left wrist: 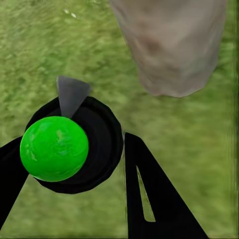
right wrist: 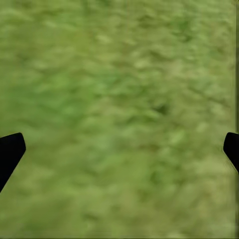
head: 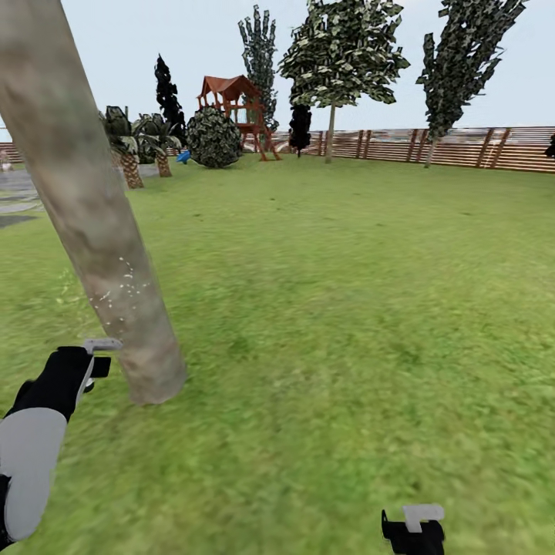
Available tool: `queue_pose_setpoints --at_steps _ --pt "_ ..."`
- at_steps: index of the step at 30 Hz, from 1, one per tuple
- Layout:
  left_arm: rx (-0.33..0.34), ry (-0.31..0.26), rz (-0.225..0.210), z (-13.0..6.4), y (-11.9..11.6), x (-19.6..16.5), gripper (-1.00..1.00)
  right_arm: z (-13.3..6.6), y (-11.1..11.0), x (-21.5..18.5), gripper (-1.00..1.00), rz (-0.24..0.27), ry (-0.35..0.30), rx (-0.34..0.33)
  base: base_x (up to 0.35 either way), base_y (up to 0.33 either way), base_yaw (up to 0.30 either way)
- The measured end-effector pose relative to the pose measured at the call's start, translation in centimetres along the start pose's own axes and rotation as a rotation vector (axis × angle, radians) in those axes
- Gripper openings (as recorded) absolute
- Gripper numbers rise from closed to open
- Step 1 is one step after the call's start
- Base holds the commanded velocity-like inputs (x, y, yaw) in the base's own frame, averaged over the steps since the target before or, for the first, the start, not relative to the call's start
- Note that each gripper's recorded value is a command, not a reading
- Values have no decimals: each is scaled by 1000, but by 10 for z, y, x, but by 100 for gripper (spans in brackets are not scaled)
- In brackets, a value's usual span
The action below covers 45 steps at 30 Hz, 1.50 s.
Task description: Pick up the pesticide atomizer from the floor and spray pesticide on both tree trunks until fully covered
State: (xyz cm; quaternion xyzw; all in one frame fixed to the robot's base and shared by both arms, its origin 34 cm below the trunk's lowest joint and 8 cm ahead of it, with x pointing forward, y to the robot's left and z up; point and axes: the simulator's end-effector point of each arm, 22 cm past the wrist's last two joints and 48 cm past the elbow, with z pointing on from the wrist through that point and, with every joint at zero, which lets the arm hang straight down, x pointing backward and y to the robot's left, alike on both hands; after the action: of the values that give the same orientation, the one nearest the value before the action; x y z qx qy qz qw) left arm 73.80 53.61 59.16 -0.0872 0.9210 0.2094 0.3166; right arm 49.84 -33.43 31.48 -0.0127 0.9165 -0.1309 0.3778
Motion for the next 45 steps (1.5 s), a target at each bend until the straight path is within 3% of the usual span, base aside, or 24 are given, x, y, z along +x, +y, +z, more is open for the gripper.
queue_pose_setpoints --at_steps 15,18,22,33,37,38,40,45 --pt "-14 -2 -6 1 9 2 -100 0 1 1 100 0 2 -2 155 -230 220" --pt "6 34 3 7 -5 29 -100 0 1 1 100 0 2 -2 4 -273 277" --pt "25 26 12 8 -21 35 -100 0 1 0 100 0 0 -2 120 -265 248" --pt "27 31 13 9 -22 40 -100 0 -2 1 100 -2 1 2 236 -188 15" --pt "27 64 -6 14 -19 62 -100 0 -1 0 100 -1 0 1 247 -177 0" --pt "31 79 -29 18 -16 78 -100 0 -1 0 100 -1 -1 1 263 -173 0" --pt "35 39 -93 23 -10 80 -100 0 -1 -1 100 0 -3 1 270 -171 9" --pt "33 8 -126 25 -6 78 -100 0 -1 -1 100 0 -3 1 274 -169 208"
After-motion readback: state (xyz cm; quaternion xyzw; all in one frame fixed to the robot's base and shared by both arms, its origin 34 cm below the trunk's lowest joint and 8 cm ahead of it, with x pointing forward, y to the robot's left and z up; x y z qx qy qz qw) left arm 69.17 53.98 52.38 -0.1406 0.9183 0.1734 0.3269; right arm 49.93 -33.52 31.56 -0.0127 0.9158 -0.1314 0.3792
